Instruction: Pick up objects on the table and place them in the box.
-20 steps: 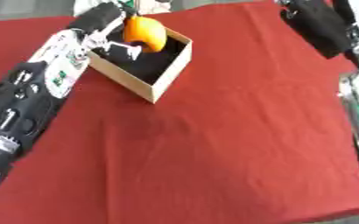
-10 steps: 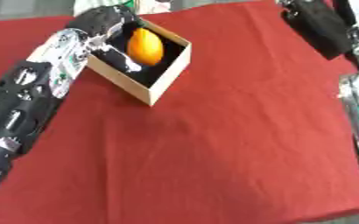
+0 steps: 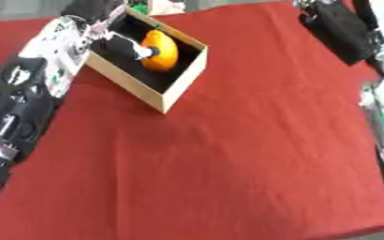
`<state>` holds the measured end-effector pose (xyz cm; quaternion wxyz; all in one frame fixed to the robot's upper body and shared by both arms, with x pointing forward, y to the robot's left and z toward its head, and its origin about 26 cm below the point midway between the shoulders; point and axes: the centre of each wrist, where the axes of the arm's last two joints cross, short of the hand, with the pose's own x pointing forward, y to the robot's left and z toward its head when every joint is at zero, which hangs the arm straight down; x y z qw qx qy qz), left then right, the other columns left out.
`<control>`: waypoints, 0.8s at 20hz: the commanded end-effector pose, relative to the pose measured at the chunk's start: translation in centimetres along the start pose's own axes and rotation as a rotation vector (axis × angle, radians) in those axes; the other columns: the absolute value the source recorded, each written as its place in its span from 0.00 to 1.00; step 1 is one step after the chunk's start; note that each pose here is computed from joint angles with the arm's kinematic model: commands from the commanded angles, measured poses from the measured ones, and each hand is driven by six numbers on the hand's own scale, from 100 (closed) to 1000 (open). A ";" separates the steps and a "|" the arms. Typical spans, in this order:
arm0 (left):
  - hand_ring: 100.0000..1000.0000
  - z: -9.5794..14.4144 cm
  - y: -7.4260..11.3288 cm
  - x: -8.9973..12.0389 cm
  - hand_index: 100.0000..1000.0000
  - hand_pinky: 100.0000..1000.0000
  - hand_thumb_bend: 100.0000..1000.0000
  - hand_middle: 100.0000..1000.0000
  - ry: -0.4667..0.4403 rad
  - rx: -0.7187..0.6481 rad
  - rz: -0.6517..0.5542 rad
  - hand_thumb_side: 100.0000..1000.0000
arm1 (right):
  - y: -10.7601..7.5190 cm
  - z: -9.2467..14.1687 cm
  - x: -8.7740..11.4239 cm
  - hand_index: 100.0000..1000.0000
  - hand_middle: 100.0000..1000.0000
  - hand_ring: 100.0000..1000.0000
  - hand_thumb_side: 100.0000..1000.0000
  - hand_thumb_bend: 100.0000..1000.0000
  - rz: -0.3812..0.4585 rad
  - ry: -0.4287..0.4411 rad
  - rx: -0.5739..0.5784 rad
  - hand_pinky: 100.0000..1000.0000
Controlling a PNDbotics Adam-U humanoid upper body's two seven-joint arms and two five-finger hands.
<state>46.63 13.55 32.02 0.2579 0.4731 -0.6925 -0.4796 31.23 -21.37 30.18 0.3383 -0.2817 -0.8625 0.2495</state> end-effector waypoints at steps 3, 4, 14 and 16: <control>0.70 1.4 6.4 0.1 0.78 0.49 0.46 0.64 -0.026 0.185 0.071 0.41 | -0.9 0.0 0.3 0.88 0.65 0.81 0.80 0.00 0.022 -0.014 -0.020 0.93; 0.70 1.9 7.1 0.1 0.77 0.49 0.46 0.63 -0.035 0.194 0.076 0.40 | -0.9 0.0 0.3 0.88 0.65 0.81 0.80 0.00 0.026 -0.014 -0.021 0.93; 0.67 10.8 11.1 -1.2 0.76 0.46 0.30 0.62 -0.121 0.284 0.219 0.31 | -1.6 -0.1 0.1 0.87 0.65 0.81 0.79 0.00 0.065 -0.020 -0.055 0.93; 0.67 12.6 11.6 -1.3 0.77 0.46 0.32 0.62 -0.115 0.324 0.257 0.34 | -1.6 -0.1 0.1 0.87 0.65 0.81 0.79 0.00 0.068 -0.021 -0.062 0.93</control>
